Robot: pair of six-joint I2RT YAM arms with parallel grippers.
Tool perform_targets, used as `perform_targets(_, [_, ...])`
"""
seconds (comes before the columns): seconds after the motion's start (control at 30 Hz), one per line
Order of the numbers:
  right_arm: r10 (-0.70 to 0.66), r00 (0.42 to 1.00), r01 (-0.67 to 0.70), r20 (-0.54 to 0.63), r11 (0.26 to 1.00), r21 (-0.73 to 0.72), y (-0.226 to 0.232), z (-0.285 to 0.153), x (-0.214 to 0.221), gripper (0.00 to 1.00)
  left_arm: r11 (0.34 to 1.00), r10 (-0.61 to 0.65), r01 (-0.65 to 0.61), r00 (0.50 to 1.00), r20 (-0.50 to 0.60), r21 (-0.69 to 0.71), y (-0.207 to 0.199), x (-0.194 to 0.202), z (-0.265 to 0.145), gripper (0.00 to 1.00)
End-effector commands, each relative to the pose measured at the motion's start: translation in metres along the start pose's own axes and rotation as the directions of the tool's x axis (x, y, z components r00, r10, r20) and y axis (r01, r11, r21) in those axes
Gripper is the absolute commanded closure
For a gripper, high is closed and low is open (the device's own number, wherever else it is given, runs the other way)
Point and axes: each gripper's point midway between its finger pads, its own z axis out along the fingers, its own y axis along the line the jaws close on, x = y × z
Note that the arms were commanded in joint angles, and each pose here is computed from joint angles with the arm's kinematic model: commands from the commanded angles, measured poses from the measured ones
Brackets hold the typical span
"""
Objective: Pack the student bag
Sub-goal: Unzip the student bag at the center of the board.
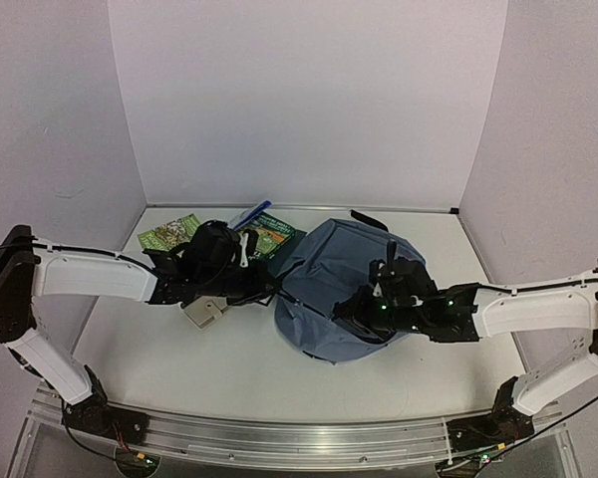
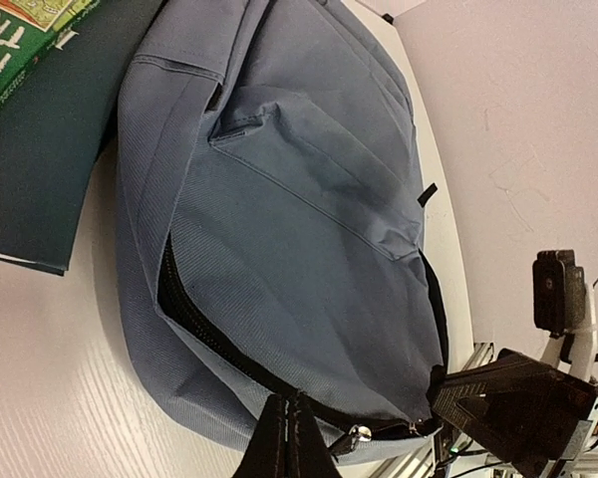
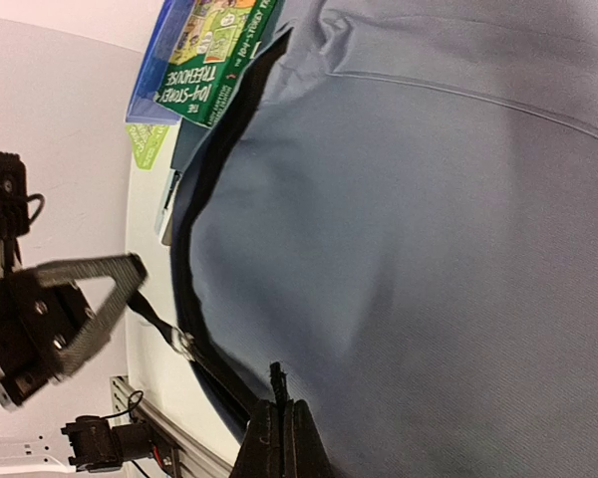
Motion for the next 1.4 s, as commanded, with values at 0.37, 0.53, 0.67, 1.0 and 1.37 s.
perform_targets(0.37, [-0.027, 0.994, 0.006, 0.102, 0.979, 0.205, -0.050, -0.040, -0.015, 1.00, 0.998, 0.030, -0.024, 0.993, 0.115, -0.052, 0.033, -0.086, 0.004, 1.00])
perform_targets(0.53, [-0.038, 0.994, 0.010, 0.106, 0.968, 0.250, -0.063, -0.039, -0.014, 1.00, 0.998, 0.015, -0.007, 0.992, 0.122, -0.067, 0.054, -0.105, 0.016, 1.00])
perform_targets(0.67, [-0.044, 0.993, 0.012, 0.111, 0.961, 0.276, -0.070, -0.038, -0.014, 1.00, 0.997, 0.015, -0.006, 0.991, 0.132, -0.073, 0.070, -0.125, 0.027, 1.00])
perform_targets(1.0, [-0.095, 0.992, 0.063, 0.089, 0.948, 0.312, -0.075, -0.032, -0.012, 1.00, 0.997, 0.064, -0.054, 0.982, 0.177, -0.058, 0.091, -0.175, 0.053, 1.00])
perform_targets(1.37, [-0.199, 0.976, 0.173, 0.084, 0.954, 0.243, -0.036, -0.033, -0.018, 1.00, 0.985, 0.140, -0.155, 0.972, 0.189, 0.069, 0.068, -0.207, 0.094, 1.00])
